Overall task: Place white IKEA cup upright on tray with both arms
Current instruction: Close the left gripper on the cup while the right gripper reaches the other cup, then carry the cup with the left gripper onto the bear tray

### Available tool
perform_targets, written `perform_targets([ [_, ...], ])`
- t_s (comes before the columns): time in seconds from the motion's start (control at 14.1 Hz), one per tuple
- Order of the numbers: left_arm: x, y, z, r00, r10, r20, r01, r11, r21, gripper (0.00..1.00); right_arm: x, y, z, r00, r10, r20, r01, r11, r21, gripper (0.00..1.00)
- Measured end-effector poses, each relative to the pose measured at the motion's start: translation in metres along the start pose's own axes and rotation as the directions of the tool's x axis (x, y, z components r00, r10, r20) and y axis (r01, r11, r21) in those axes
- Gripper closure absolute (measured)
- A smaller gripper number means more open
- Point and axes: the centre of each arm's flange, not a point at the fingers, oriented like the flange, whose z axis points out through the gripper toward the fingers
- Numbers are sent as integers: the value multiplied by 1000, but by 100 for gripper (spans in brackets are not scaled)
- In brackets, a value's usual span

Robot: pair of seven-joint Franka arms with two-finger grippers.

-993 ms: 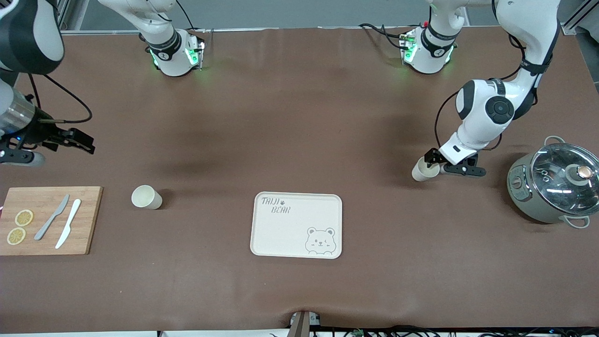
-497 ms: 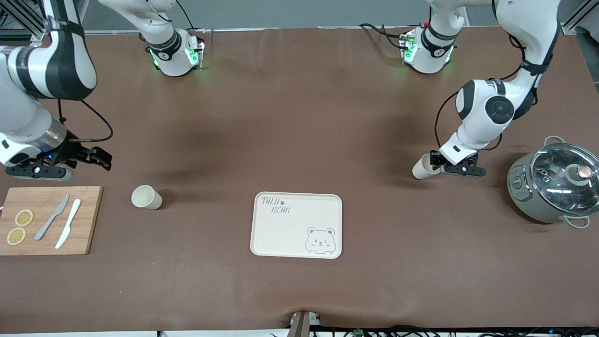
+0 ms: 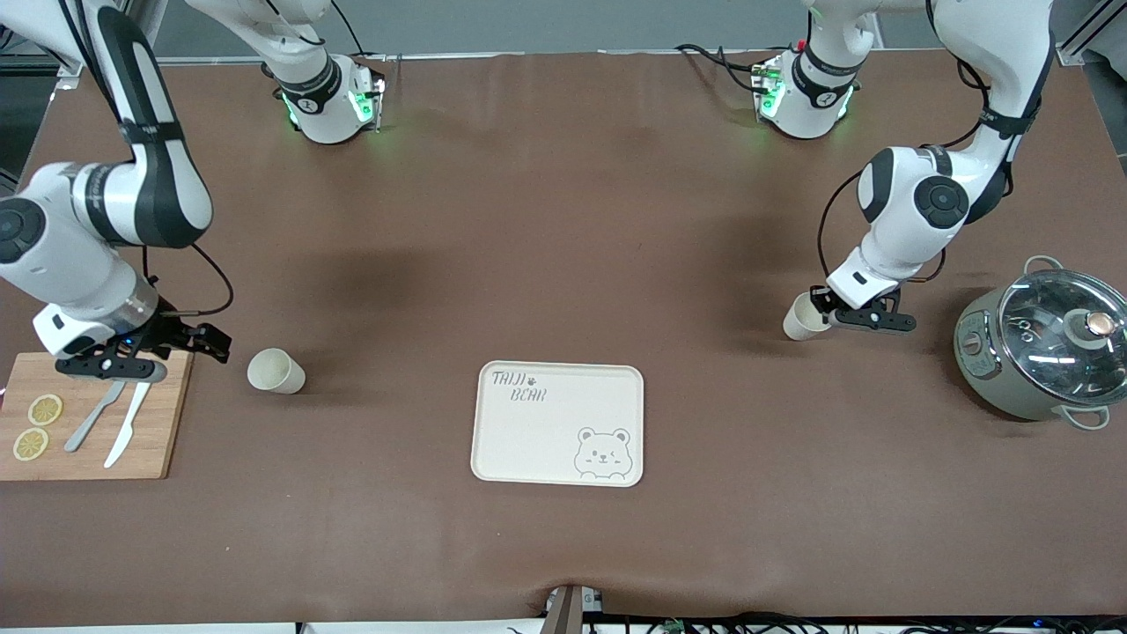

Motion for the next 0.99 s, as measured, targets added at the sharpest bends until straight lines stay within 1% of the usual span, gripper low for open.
perform_targets([
  [0.21,1,1,-1,1000,-9,-2,9,1000,0,93,3,6,29,1000,3,-19,-3,1000,1,0],
  [0.5,16,19,-18,999,-24,-34,24,1000,-9,95,7,4,47,999,2,-53,-1,1000,10,0],
  [0.71,40,41,-47,999,-36,-14,36,999,-14,95,7,3,60,998,1,-61,0,1000,15,0],
  [0.99,83,79,-109,997,-78,24,79,997,-17,95,6,2,74,998,0,-59,1,1000,20,0],
])
